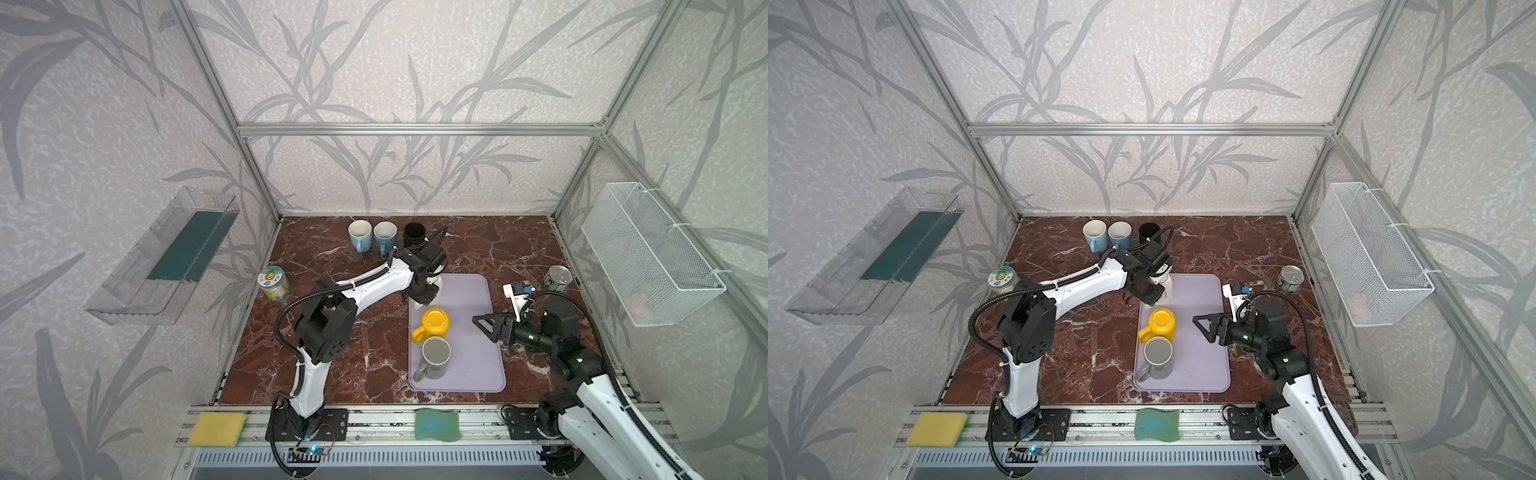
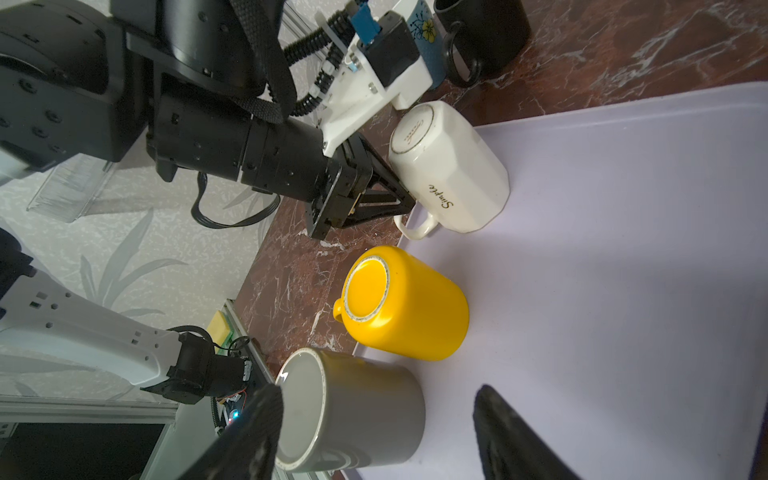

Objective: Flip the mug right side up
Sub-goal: 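Close the left gripper around the white mug's base, then lift the white mug off the tray with the left gripper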

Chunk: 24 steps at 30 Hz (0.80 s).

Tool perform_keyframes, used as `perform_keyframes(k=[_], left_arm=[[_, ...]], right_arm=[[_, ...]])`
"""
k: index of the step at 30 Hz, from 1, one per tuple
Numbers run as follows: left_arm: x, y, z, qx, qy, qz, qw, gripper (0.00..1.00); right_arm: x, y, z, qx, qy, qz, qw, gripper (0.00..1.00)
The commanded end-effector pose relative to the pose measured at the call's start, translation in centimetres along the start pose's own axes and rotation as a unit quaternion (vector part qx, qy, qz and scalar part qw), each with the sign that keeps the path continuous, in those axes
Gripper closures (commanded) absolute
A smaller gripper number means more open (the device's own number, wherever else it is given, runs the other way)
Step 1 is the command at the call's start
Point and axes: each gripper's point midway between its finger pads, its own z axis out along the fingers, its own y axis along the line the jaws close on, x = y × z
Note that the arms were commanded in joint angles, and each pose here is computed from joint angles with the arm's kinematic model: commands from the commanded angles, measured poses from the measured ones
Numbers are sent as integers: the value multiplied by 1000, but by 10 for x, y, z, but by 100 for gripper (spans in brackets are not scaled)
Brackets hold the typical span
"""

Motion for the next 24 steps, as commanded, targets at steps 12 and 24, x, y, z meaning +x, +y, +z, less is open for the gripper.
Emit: perform_keyframes(k=[12, 24], left_arm=[[-34, 2, -61, 1, -105, -11, 994, 100], [-50, -5, -92, 37, -176, -36, 983, 100]], right_arm=[[-3, 3, 0, -7, -8, -6, 1000, 28], [-3, 2, 0, -8, -10, -4, 1000, 28]])
